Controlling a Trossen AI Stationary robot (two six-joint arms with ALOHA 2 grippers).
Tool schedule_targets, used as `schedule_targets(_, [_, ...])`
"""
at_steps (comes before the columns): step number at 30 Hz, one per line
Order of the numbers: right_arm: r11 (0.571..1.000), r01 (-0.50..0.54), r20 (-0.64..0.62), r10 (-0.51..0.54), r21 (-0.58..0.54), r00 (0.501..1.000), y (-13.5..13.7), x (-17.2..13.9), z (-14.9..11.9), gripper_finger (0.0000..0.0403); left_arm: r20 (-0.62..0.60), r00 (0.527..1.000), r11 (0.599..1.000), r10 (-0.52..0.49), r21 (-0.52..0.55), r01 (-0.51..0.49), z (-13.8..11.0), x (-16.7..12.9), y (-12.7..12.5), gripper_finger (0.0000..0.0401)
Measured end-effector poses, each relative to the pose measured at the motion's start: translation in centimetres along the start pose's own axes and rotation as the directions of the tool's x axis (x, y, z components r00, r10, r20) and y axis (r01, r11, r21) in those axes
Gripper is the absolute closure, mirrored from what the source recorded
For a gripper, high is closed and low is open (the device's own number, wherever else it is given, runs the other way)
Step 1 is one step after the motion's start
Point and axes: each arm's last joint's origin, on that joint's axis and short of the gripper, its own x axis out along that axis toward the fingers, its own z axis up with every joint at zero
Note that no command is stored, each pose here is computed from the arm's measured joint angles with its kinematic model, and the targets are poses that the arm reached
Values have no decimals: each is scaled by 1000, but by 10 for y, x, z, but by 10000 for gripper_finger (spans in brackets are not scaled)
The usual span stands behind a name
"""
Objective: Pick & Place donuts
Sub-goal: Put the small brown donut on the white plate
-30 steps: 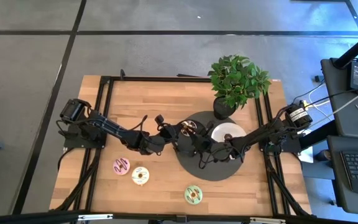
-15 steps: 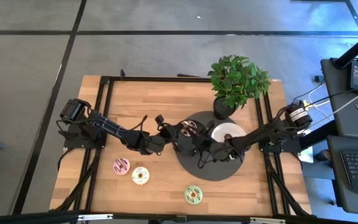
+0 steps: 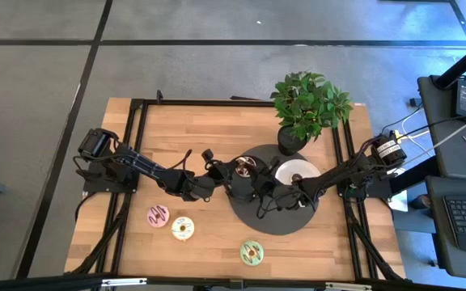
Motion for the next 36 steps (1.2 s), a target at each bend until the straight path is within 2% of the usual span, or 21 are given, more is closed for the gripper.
schedule_targets(10, [1000, 8, -3, -8, 1, 1000, 0, 0, 0, 399, 0, 1000, 999, 4, 34, -4, 0, 0, 0, 370])
schedule_targets(16, [999, 9, -4, -9, 31, 1000, 0, 0, 0, 399, 0, 1000, 999, 12, 35, -12, 0, 0, 0, 319])
schedule_targets(19, [998, 58, -20, -58, 26, 998, -2, 0, -1, 399, 1, 1000, 997, 20, 70, -20, 0, -2, -1, 289])
schedule_targets(22, [996, 93, -29, -93, 7, 995, -4, -1, 1, 399, 7, 998, 989, 63, 133, -63, 0, -9, -3, 270])
schedule_targets(25, [997, 78, -15, -77, 21, 997, -8, -10, 8, 399, 21, 993, 985, 112, 128, -114, 6, -18, -4, 260])
schedule_targets(28, [997, 32, -12, -31, 75, 999, -16, -22, 14, 399, 35, 995, 989, 93, 110, -97, 12, -26, -3, 256])
schedule_targets(31, [983, -60, -50, 69, 171, 996, -31, -31, 14, 399, 44, 999, 994, 29, 104, -34, 15, -30, -5, 256])
schedule_targets(34, [945, -168, -171, 221, 280, 960, -47, -41, 2, 399, 47, 999, 994, -25, 106, 20, 15, -32, -7, 259])
schedule_targets(36, [935, -154, -268, 245, 320, 932, -59, -48, -8, 399, 43, 998, 994, -42, 100, 38, 15, -32, -8, 261])
